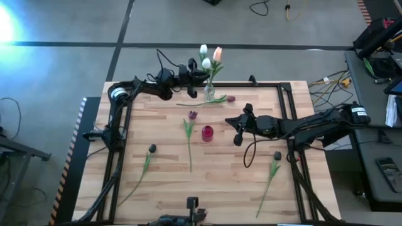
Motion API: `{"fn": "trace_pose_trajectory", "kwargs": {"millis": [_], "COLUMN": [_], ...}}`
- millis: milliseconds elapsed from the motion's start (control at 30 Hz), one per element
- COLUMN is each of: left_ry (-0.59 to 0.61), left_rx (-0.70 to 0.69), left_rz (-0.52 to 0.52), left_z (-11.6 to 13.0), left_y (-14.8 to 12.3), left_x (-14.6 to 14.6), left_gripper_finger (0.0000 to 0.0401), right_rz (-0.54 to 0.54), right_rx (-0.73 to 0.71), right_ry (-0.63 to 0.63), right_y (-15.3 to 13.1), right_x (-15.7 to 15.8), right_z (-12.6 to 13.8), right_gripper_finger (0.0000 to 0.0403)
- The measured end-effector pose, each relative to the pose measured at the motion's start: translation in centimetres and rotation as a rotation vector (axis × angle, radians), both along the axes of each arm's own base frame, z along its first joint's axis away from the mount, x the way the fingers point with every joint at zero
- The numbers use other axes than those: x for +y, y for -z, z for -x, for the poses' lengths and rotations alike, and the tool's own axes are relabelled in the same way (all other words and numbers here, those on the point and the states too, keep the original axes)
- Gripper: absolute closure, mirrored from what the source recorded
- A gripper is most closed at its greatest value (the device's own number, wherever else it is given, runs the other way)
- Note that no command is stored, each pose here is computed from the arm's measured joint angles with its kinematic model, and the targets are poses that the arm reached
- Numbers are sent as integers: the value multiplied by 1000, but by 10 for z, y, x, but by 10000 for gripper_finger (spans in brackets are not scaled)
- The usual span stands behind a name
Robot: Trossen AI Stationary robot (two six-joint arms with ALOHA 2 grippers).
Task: Sort flowers into vase by color
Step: Put the white flower into the transparent vase, then put the right black flower into the red vase
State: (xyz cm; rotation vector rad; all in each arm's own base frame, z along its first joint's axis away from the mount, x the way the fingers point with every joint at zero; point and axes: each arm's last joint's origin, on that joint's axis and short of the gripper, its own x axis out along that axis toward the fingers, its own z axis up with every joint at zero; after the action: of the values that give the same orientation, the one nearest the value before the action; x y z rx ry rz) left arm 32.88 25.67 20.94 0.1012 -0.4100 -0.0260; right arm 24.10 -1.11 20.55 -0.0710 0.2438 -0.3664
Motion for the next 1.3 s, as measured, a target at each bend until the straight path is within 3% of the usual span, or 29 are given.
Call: {"fn": "trace_pose_trajectory", "kwargs": {"millis": [433, 800, 1067, 1300], "left_ry": [55, 71, 39, -32], "left_rx": [117, 178, 214, 253], "left_rz": [25, 14, -118, -155], "left_z": [16, 44, 73, 111], "left_y": [13, 23, 27, 34], "left_x": [17, 26, 3, -39], "left_gripper_finger": [263, 242, 244, 274], "right_rz": [8, 12, 27, -118], "right_rx": [-6, -4, 15, 55], "right_ry": [35, 36, 31, 44], "right_y": [-1, -1, 1, 9], "right_x": [-1, -2, -1, -1], "right_z": [0, 0, 1, 3], "right_gripper_finger": [394, 394, 394, 394]}}
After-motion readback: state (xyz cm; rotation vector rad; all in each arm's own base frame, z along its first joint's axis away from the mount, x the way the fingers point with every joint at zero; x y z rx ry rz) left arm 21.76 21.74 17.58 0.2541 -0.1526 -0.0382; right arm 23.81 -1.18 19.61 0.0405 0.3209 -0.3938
